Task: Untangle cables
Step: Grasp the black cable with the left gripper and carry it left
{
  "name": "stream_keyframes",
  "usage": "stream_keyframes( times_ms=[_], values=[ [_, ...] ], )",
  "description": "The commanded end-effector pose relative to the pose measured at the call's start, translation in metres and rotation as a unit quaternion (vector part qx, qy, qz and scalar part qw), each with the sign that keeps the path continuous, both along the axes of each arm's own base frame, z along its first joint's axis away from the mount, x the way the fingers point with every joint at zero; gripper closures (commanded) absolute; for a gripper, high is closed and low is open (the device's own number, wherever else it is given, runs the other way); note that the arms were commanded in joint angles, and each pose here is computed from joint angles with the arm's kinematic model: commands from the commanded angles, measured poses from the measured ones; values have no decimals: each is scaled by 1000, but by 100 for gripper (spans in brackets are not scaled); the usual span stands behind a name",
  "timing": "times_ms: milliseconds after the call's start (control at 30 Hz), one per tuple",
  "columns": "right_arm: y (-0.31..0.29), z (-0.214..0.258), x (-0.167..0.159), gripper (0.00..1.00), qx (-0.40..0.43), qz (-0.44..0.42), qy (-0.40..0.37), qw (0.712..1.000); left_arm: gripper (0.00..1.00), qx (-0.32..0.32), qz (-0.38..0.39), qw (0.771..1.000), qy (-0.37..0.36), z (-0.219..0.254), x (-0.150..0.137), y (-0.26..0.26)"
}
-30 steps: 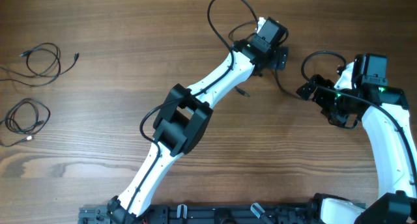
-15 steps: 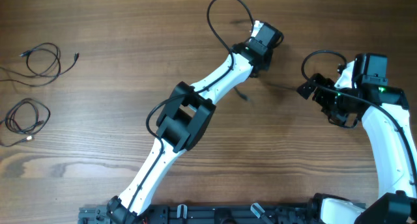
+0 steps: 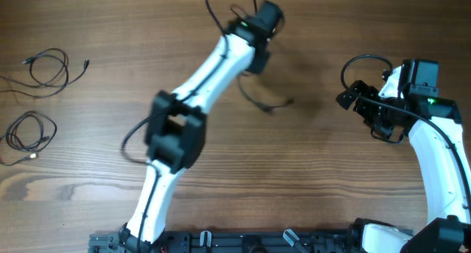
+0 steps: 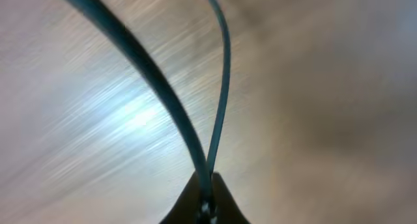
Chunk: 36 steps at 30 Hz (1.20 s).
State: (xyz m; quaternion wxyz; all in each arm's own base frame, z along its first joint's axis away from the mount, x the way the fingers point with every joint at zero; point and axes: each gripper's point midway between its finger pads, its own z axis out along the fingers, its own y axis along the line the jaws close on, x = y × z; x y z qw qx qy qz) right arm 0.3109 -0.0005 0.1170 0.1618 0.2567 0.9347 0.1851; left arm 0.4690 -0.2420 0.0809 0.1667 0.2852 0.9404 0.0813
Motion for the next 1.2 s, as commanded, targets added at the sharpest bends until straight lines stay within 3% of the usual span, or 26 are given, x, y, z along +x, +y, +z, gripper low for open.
stream_keyframes(
  times_ms=[0,67,167,333,400,567,667,733,967,1100,1133,1167],
  values=[
    [-3,10,4,0,-11,6,-18,1000,96,150,-71,985,-52,76,9,73],
    [-3,10,4,0,-11,6,-18,1000,96,188,-33,980,-51,89,13,115],
    [-3,10,4,0,-11,6,-18,1000,96,186,-4,982,-4,83,8,162],
    [-3,10,4,0,-11,6,-18,1000,96,115,64,991,24,72,15,229],
    [-3,10,4,0,-11,5,-18,1000,96,91,104,990,8,73,26,264],
    [-3,10,4,0,-11,6,-18,1000,96,-61,144,987,-38,70,54,309],
    [-3,10,4,0,-11,6,-18,1000,96,-98,158,981,-50,63,61,330],
    [-3,10,4,0,-11,6,-18,1000,96,-97,165,980,-47,51,64,342],
    [-3,10,4,0,-11,6,-18,1000,96,-59,65,996,31,-24,60,341],
    [-3,10,4,0,-11,6,-18,1000,96,-14,82,995,61,-42,51,356],
    [-3,10,4,0,-11,6,-18,1000,94,2,88,994,68,-42,47,362],
    [-3,10,4,1,-11,6,-18,1000,67,38,105,991,76,-40,41,375]
  ],
)
